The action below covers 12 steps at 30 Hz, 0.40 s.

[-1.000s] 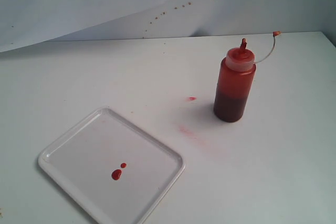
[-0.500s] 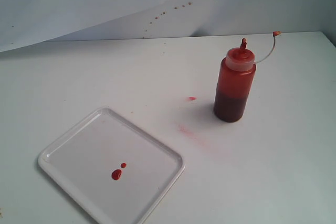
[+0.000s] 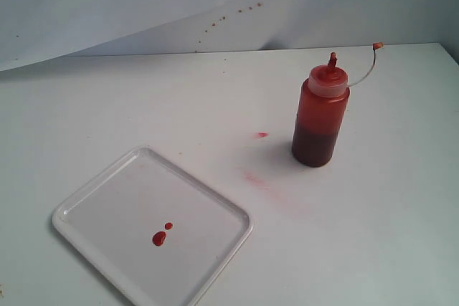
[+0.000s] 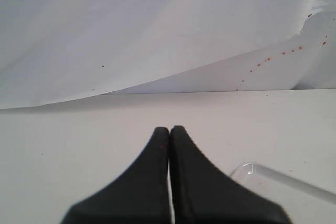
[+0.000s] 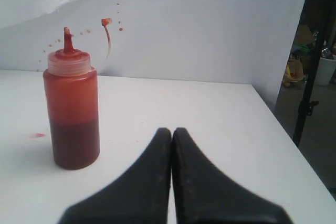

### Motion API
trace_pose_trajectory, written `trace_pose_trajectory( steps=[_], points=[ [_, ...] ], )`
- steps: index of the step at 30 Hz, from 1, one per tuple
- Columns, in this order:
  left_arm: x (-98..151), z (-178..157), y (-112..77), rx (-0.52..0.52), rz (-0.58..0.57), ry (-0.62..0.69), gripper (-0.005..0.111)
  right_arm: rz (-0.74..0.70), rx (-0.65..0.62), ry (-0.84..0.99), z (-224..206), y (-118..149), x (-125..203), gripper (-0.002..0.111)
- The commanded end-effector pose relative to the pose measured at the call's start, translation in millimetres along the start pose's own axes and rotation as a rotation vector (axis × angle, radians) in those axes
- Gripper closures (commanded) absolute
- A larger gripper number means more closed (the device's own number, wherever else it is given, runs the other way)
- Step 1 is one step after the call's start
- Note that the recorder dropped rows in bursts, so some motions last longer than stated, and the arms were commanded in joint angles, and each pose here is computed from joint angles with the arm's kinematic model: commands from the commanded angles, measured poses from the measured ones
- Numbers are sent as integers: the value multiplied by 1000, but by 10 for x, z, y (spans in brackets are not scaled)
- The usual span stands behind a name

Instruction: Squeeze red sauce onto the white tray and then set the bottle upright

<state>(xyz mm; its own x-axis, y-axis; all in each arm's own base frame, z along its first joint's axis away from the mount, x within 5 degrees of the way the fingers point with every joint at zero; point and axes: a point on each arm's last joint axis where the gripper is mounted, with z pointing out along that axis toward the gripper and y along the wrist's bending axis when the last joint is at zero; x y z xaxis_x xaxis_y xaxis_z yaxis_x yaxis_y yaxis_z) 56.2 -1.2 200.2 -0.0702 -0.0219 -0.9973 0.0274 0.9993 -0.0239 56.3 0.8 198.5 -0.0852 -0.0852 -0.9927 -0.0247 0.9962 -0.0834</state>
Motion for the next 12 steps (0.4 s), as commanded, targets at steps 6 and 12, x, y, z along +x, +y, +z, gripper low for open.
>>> trace_pose_trajectory(
  steps=[6,12],
  points=[
    [17,1,-1,1,-9,4,107,5,-5,2,-1,4,14,108],
    [17,1,-1,1,-9,4,107,5,-5,2,-1,4,14,108]
  ],
)
